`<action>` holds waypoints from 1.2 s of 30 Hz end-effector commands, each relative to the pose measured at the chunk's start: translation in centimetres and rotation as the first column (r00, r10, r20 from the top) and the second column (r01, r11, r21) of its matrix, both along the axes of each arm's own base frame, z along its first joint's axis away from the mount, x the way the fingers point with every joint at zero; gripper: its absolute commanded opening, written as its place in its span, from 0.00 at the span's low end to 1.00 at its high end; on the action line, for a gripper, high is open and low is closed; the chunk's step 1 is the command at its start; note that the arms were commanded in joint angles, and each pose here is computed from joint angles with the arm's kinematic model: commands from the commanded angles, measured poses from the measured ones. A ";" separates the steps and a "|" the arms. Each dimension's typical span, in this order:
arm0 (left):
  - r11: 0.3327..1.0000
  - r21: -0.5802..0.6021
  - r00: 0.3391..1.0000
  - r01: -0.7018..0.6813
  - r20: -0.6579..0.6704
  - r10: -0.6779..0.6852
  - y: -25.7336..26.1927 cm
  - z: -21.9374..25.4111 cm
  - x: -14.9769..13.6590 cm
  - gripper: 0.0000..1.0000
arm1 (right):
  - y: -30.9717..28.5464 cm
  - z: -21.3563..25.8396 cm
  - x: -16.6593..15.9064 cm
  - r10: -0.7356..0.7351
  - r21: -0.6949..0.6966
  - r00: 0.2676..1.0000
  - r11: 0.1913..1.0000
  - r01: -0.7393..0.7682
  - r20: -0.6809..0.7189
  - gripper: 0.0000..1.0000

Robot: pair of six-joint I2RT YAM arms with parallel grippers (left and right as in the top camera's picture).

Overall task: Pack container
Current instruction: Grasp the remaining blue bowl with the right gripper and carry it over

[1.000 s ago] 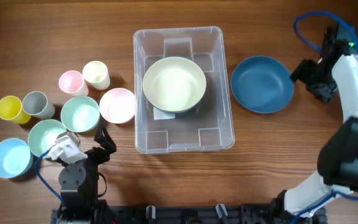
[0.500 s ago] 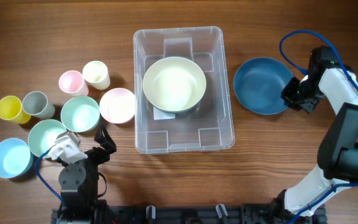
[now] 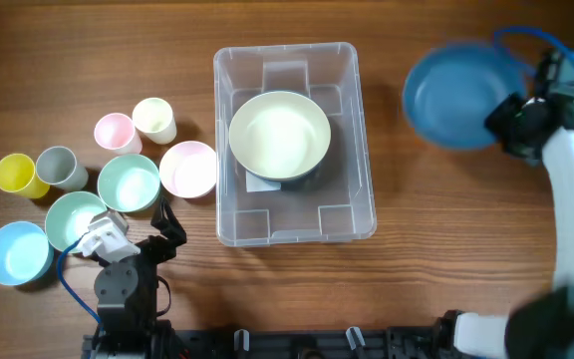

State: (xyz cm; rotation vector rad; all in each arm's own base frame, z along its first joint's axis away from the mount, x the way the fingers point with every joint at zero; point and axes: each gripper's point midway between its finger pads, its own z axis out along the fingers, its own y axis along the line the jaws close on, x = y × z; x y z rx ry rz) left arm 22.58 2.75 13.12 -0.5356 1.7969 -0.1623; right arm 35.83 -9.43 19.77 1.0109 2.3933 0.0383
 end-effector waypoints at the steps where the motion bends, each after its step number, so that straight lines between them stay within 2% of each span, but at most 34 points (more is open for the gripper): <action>1: 1.000 0.013 1.000 0.005 -0.005 -0.005 0.0 -0.2 0.0 1.00 | 5.2 8.7 -0.6 0.126 0.010 0.957 0.991 -0.133 0.261 0.04; 6: 1.000 0.013 1.000 0.005 -0.005 -0.005 0.0 -0.2 0.0 1.00 | 14.1 11.3 -1.4 0.406 -0.034 0.849 0.907 -0.420 0.337 0.04; 7: 1.000 0.013 1.000 0.005 -0.005 -0.005 0.0 -0.2 0.0 1.00 | 18.8 10.1 -1.3 0.517 -0.049 0.800 0.847 -0.529 0.305 0.04; 11: 1.000 0.013 1.000 0.005 -0.005 -0.005 0.0 -0.2 0.0 1.00 | 23.4 5.9 0.4 0.598 -0.040 0.773 0.795 -0.605 0.209 0.04; 17: 1.000 0.013 1.000 0.005 -0.005 -0.005 0.0 -0.2 0.0 1.00 | 28.1 -4.0 2.8 0.666 0.018 0.746 0.745 -0.666 0.011 0.04; 18: 1.000 0.013 1.000 0.005 -0.005 -0.005 0.0 -0.2 0.0 1.00 | 28.4 -5.3 3.0 0.668 0.029 0.744 0.744 -0.667 -0.014 0.08; 20: 1.000 0.013 1.000 0.005 -0.005 -0.005 0.0 -0.2 0.0 1.00 | 29.3 -6.2 3.1 0.707 0.052 0.707 0.707 -0.705 -0.013 0.33; 21: 1.000 0.013 1.000 0.005 -0.005 -0.005 0.0 -0.2 0.0 1.00 | 30.0 -6.1 3.1 0.749 0.052 0.663 0.662 -0.748 0.002 0.42; 23: 1.000 0.013 1.000 0.005 -0.005 -0.005 0.0 -0.2 0.0 1.00 | 30.5 -5.5 3.1 0.786 0.039 0.618 0.617 -0.786 0.024 0.50; 26: 1.000 0.013 1.000 0.005 -0.005 -0.005 0.0 -0.2 0.0 1.00 | 30.4 -3.6 2.8 0.785 0.020 0.616 0.616 -0.788 0.060 0.49; 28: 1.000 0.013 1.000 0.005 -0.005 -0.005 0.0 -0.2 0.0 1.00 | 30.3 -2.2 2.7 0.784 0.007 0.615 0.617 -0.787 0.090 0.39; 30: 1.000 0.013 1.000 0.005 -0.005 -0.005 0.0 -0.2 0.0 1.00 | 29.5 -0.8 2.5 0.771 -0.032 0.629 0.634 -0.772 0.103 0.38; 32: 1.000 0.013 1.000 0.005 -0.005 -0.005 0.0 -0.2 0.0 1.00 | 27.4 0.3 2.6 0.716 -0.084 0.692 0.698 -0.711 0.092 0.44; 33: 1.000 0.013 1.000 0.005 -0.005 -0.005 0.0 -0.2 0.0 1.00 | 25.4 1.1 2.7 0.647 -0.116 0.757 0.762 -0.637 0.089 0.53; 34: 1.000 0.013 1.000 0.005 -0.005 -0.005 0.0 -0.2 0.0 1.00 | 23.6 1.9 2.7 0.588 -0.144 0.803 0.806 -0.574 0.094 0.58; 36: 1.000 0.013 1.000 0.005 -0.005 -0.005 0.0 -0.2 0.0 1.00 | 20.7 3.2 2.7 0.505 -0.162 0.856 0.859 -0.486 0.111 0.67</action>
